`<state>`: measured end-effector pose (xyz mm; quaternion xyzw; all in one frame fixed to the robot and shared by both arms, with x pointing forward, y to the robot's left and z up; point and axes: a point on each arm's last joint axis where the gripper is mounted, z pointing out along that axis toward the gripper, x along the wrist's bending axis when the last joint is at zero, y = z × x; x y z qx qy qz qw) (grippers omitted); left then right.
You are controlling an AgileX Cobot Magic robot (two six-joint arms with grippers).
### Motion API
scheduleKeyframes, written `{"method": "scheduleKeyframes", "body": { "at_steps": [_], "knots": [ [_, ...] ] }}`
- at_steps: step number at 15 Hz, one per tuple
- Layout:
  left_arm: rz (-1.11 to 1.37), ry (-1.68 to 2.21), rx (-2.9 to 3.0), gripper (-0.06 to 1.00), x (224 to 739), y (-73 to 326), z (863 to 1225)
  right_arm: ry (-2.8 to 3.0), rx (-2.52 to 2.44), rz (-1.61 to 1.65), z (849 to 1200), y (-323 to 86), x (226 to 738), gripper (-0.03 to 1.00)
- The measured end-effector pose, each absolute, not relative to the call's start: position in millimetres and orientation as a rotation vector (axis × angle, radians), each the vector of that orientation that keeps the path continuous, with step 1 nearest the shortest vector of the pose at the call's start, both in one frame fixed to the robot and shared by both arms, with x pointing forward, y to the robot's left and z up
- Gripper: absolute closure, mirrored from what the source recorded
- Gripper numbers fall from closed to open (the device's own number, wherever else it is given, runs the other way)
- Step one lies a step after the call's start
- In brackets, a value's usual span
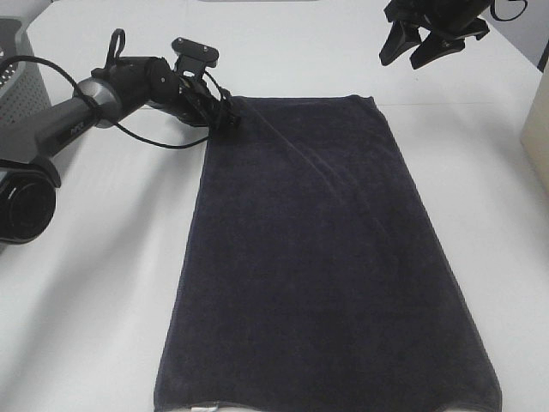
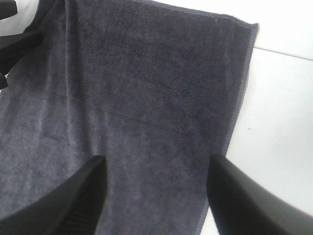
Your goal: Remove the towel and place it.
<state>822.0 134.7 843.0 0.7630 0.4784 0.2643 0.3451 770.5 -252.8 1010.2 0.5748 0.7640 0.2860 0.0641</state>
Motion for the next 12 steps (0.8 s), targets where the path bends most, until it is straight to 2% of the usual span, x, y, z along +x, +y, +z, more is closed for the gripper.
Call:
{"method": "scheduleKeyframes", "body": {
  "at_steps": [12],
  "knots": [
    [0.668, 1.446, 2.021, 0.3, 817, 146, 855, 2.307, 1.735, 0.862, 1010, -253, 770, 0.38]
  ]
}}
